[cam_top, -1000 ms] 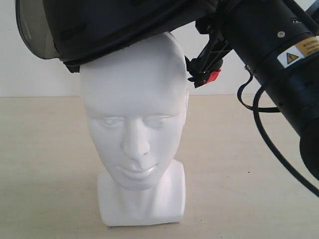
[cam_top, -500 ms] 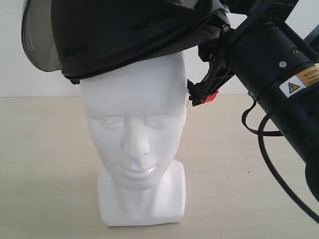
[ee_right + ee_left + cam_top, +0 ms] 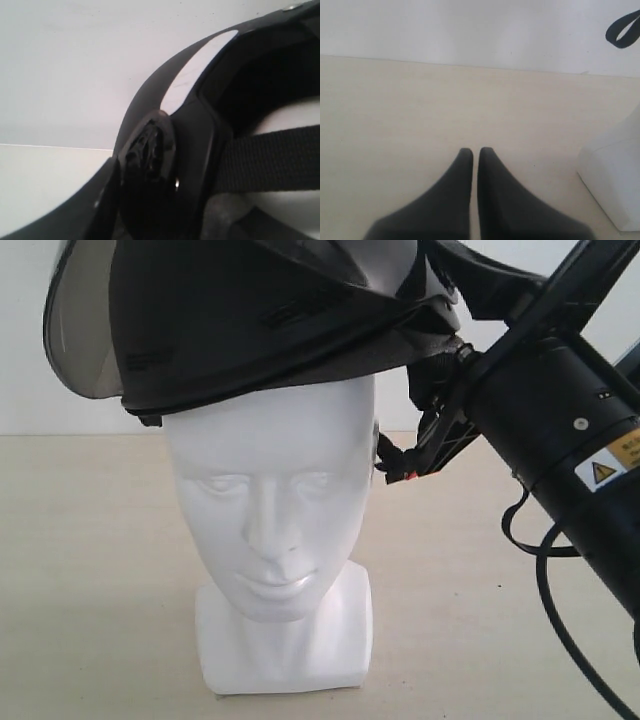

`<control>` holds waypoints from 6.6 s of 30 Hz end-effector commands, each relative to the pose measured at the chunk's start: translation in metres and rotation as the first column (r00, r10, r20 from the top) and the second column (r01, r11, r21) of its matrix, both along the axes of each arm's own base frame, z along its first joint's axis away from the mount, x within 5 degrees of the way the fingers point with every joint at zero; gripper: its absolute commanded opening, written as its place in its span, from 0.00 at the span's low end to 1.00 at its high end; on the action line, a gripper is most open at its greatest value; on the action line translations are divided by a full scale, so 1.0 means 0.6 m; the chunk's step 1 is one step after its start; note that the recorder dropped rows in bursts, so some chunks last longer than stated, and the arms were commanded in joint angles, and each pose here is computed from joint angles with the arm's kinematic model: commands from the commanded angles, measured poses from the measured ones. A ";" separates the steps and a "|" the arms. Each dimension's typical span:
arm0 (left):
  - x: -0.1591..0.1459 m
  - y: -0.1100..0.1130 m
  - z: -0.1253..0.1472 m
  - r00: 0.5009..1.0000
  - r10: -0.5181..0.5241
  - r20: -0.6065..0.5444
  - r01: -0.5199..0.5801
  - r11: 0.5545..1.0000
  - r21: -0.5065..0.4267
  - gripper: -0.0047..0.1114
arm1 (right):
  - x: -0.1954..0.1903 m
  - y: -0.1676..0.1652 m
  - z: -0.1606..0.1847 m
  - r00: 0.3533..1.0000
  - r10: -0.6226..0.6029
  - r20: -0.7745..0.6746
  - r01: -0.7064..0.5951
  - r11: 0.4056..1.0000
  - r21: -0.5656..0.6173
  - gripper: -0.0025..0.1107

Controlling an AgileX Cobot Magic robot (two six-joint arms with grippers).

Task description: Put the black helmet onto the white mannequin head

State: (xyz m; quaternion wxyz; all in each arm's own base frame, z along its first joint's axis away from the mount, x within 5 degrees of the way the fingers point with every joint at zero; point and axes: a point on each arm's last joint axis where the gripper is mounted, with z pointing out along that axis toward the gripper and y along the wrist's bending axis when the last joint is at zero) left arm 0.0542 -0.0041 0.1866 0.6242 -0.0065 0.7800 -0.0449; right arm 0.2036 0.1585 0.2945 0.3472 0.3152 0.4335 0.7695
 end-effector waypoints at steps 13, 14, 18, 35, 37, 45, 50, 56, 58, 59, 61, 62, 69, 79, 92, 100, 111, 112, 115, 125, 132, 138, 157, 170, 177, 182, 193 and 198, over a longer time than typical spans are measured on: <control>0.000 0.000 -0.002 1.000 0.002 -0.001 -0.002 1.000 0.004 0.08 | -0.005 -0.024 -0.044 0.992 -0.080 -0.098 0.070 0.992 -0.109 0.02; 0.000 0.000 -0.002 1.000 0.002 -0.001 -0.002 1.000 0.004 0.08 | -0.006 -0.024 -0.045 0.993 -0.073 -0.096 0.062 0.992 -0.113 0.02; 0.000 0.000 -0.002 1.000 0.002 -0.001 -0.002 1.000 0.004 0.08 | -0.008 -0.020 -0.044 0.995 -0.053 -0.085 0.042 0.991 -0.127 0.02; 0.000 0.000 -0.002 1.000 0.002 -0.001 -0.002 1.000 0.004 0.08 | -0.010 -0.016 -0.043 0.998 -0.038 -0.047 0.030 0.986 -0.165 0.02; 0.000 0.000 -0.002 1.000 0.002 -0.001 -0.002 1.000 0.004 0.08 | -0.012 -0.015 -0.041 0.999 -0.034 -0.031 0.028 0.985 -0.169 0.03; 0.000 0.000 -0.002 1.000 0.002 -0.001 -0.002 1.000 0.004 0.08 | -0.013 -0.014 -0.041 0.999 -0.026 -0.022 0.022 0.984 -0.176 0.44; 0.000 0.000 -0.002 1.000 0.002 -0.001 -0.002 1.000 0.004 0.08 | -0.014 -0.012 -0.040 1.000 -0.009 -0.014 0.006 0.983 -0.183 0.51; 0.000 0.000 -0.002 1.000 0.002 -0.001 -0.002 1.000 0.004 0.08 | -0.020 -0.003 -0.040 0.998 0.059 -0.003 -0.059 0.978 -0.201 0.51; 0.000 0.000 -0.002 1.000 0.002 -0.001 -0.002 1.000 0.004 0.08 | -0.021 -0.002 -0.040 0.998 0.061 -0.002 -0.060 0.978 -0.202 0.51; 0.000 0.000 -0.002 1.000 0.002 -0.001 -0.002 1.000 0.004 0.08 | -0.021 -0.002 -0.040 0.998 0.069 -0.001 -0.068 0.978 -0.199 0.51; 0.000 0.000 -0.002 1.000 0.002 -0.001 -0.002 1.000 0.004 0.08 | -0.023 0.000 -0.040 0.996 0.090 -0.003 -0.088 0.977 -0.195 0.51; 0.000 0.000 -0.002 1.000 0.002 -0.001 -0.002 1.000 0.004 0.08 | -0.025 0.002 -0.040 0.994 0.109 -0.005 -0.108 0.975 -0.192 0.51; 0.000 0.000 -0.002 1.000 0.002 -0.001 -0.002 1.000 0.004 0.08 | -0.031 0.007 -0.037 0.987 0.160 0.017 -0.154 0.970 -0.186 0.51; 0.000 0.000 -0.002 1.000 0.002 -0.001 -0.002 1.000 0.004 0.08 | -0.029 0.011 -0.048 0.980 0.185 -0.075 -0.197 0.962 -0.190 0.51; 0.000 0.000 -0.002 1.000 0.002 -0.001 -0.002 1.000 0.004 0.08 | -0.026 0.012 -0.060 0.959 0.204 -0.196 -0.233 0.962 -0.143 0.51; 0.000 0.000 -0.002 1.000 0.002 -0.001 -0.002 1.000 0.004 0.08 | -0.032 0.009 -0.052 0.956 0.213 -0.202 -0.244 0.960 -0.141 0.51; 0.000 0.000 -0.002 1.000 0.002 -0.001 -0.002 1.000 0.004 0.08 | -0.061 -0.015 -0.013 0.964 0.192 -0.181 -0.229 0.951 -0.208 0.51; 0.000 0.000 -0.002 1.000 0.002 -0.001 -0.002 1.000 0.004 0.08 | -0.063 -0.017 -0.011 0.965 0.192 -0.178 -0.228 0.950 -0.211 0.51; 0.000 0.000 -0.002 1.000 0.002 -0.001 -0.002 1.000 0.004 0.08 | -0.069 -0.021 -0.007 0.964 0.192 -0.184 -0.232 0.946 -0.226 0.51; 0.000 0.000 -0.002 1.000 0.002 -0.001 -0.002 1.000 0.004 0.08 | -0.111 -0.055 -0.010 0.957 0.190 -0.218 -0.244 0.936 -0.252 0.51; 0.000 0.000 -0.002 1.000 0.002 -0.001 -0.002 1.000 0.004 0.08 | -0.174 -0.104 0.032 0.978 0.187 -0.089 -0.207 0.915 -0.347 0.50; 0.000 0.000 -0.002 1.000 0.002 -0.001 -0.002 1.000 0.004 0.08 | -0.277 -0.184 0.065 0.919 0.129 0.374 0.127 0.799 -0.587 0.06; 0.000 0.000 -0.002 1.000 0.002 -0.001 -0.002 1.000 0.004 0.08 | -0.258 -0.194 0.077 0.767 0.112 0.632 0.570 0.334 -0.751 0.02; 0.000 0.000 -0.002 1.000 0.002 -0.001 -0.002 1.000 0.004 0.08 | -0.169 -0.120 0.081 0.844 0.211 0.492 0.469 0.155 -0.870 0.02; 0.000 0.000 -0.002 1.000 0.002 -0.001 -0.002 1.000 0.004 0.08 | -0.174 -0.117 0.105 0.819 0.233 0.524 0.492 0.183 -0.851 0.02; 0.000 0.000 -0.002 1.000 0.002 -0.001 -0.002 1.000 0.004 0.08 | -0.177 -0.114 0.104 0.814 0.258 0.521 0.485 0.193 -0.853 0.02; 0.000 0.000 -0.002 1.000 0.002 -0.001 -0.002 1.000 0.004 0.08 | -0.181 -0.114 0.119 0.810 0.252 0.530 0.478 0.240 -0.845 0.02; 0.000 0.000 -0.002 1.000 0.002 -0.001 -0.002 1.000 0.004 0.08 | -0.177 -0.141 0.141 0.823 0.081 0.562 0.532 0.238 -0.813 0.02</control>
